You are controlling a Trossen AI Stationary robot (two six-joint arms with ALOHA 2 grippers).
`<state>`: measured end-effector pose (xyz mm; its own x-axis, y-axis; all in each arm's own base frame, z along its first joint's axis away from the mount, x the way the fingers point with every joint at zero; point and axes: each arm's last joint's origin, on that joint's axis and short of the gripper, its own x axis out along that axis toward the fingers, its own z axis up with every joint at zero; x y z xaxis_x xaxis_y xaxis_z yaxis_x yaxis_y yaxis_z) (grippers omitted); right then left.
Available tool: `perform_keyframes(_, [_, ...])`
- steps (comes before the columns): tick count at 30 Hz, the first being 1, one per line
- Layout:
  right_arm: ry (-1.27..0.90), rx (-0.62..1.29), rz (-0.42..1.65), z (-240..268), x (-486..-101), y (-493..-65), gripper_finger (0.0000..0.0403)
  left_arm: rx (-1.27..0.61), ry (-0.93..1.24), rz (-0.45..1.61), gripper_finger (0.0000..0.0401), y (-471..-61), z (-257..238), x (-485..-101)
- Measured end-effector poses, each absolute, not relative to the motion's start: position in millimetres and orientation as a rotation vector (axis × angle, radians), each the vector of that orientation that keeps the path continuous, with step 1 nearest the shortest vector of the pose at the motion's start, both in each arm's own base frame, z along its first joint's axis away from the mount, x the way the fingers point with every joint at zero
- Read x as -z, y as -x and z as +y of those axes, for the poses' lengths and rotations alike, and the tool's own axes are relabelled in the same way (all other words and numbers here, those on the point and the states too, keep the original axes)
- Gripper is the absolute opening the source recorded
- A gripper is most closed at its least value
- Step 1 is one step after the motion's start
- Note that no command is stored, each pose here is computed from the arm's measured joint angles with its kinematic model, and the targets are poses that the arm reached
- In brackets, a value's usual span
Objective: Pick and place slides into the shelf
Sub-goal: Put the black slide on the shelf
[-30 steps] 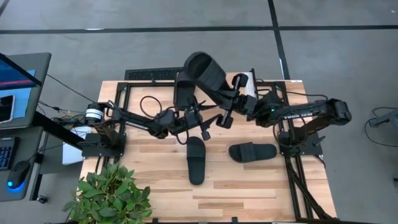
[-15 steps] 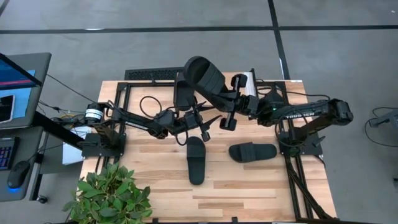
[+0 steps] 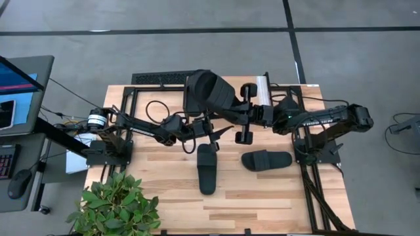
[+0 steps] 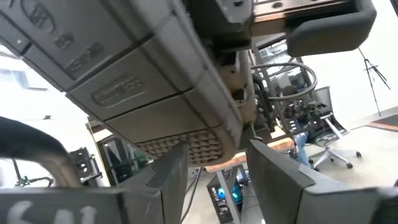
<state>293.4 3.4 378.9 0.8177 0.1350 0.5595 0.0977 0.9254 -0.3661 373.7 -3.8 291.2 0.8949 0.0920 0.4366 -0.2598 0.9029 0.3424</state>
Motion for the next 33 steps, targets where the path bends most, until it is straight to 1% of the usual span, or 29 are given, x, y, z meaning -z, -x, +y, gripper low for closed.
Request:
perform_keyframes(4, [0.394,-0.022,-0.617,3.8,-378.9,-293.4,0.0,-0.189,-0.387,-0.452,0.0153,-372.6,-3.9,-293.4])
perform_keyframes(10, [0.395,-0.022,-0.617,3.6,-378.9,-293.4,0.0,-0.177,-0.272,-0.497,0.0155,-370.8,-3.5,-296.6])
perform_keyframes(19, [0.376,-0.049,-0.602,2.0,-377.3,-294.4,0.0,-0.148,-0.164,-0.495,0.0191,-371.3,-3.5,-295.8])
perform_keyframes(23, [0.376,-0.07,-0.59,2.5,-376.1,-295.1,0.0,-0.155,-0.18,-0.495,0.0201,-371.2,-3.3,-295.9])
perform_keyframes(33, [0.385,-0.108,-0.541,3.3,-371.4,-297.7,0.0,-0.194,-0.187,-0.496,0.0202,-370.8,-2.2,-296.4])
